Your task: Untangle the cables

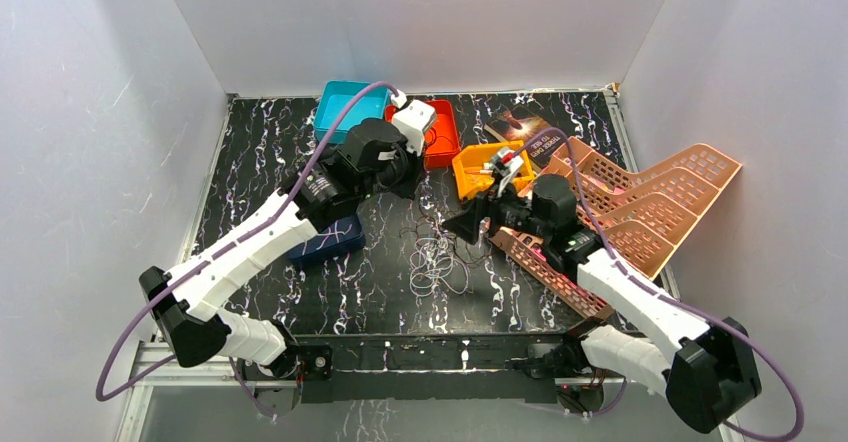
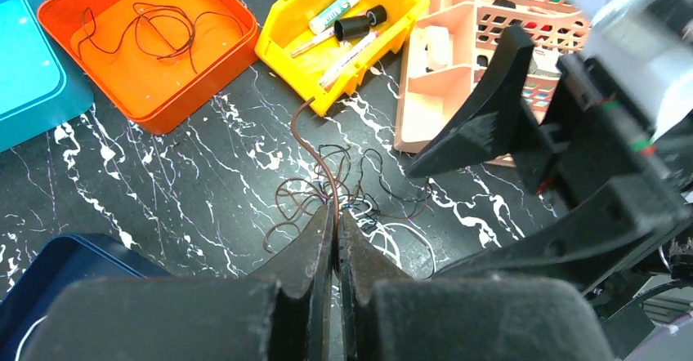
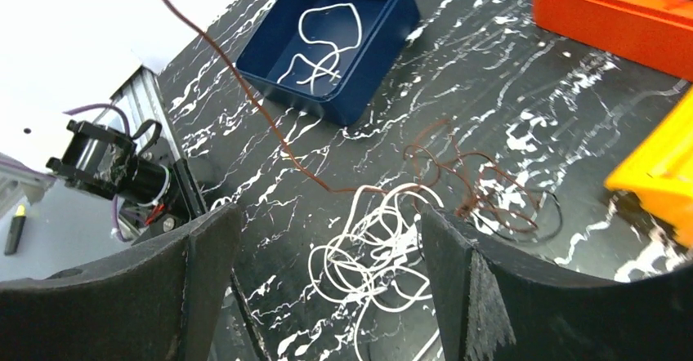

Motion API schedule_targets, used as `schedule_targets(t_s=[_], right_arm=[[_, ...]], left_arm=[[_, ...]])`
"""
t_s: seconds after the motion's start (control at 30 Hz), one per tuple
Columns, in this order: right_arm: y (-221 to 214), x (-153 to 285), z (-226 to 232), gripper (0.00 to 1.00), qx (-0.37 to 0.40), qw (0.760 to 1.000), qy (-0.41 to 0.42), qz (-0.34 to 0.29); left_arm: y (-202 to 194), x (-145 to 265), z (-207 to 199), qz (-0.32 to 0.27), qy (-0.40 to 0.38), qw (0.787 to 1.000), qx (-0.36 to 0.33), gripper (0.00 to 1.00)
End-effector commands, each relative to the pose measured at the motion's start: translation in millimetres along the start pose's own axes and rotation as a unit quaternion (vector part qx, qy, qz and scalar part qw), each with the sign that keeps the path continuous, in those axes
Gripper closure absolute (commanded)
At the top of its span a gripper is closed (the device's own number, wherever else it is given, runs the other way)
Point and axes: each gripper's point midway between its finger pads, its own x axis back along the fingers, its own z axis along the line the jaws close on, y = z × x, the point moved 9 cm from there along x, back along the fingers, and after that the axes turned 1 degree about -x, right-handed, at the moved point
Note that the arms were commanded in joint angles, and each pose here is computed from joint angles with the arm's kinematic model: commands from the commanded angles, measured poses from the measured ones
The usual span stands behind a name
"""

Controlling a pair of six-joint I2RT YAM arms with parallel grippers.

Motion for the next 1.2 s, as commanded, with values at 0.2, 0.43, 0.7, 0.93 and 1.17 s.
schedule_targets(t_s=[0.2, 0.43, 0.7, 0.93, 1.17], right_arm=[[38, -46, 23, 0.13, 0.110, 0.986, 0.055, -0.114], [38, -81, 24, 0.17, 0.111, 0.986, 0.071, -0.107], [29, -101, 5, 0.14, 0.075, 0.992, 0.018, -0.097], [8, -104, -4, 0.28, 0.076, 0.995, 0.018, -0.061], [-13, -106, -14, 0.44, 0.063, 0.997, 0.005, -0.037]], left_arm=[[24, 37, 0, -0.034, -0.016, 0.999, 0.009, 1.00], [31, 46, 0, -0.048, -0.021, 0.999, 0.014, 1.00], [30, 46, -1, -0.043, -0.020, 0.999, 0.021, 1.00], [38, 47, -4, -0.047, -0.032, 0.998, 0.022, 1.00], [59, 59, -5, -0.062, -0.033, 0.997, 0.024, 1.00]])
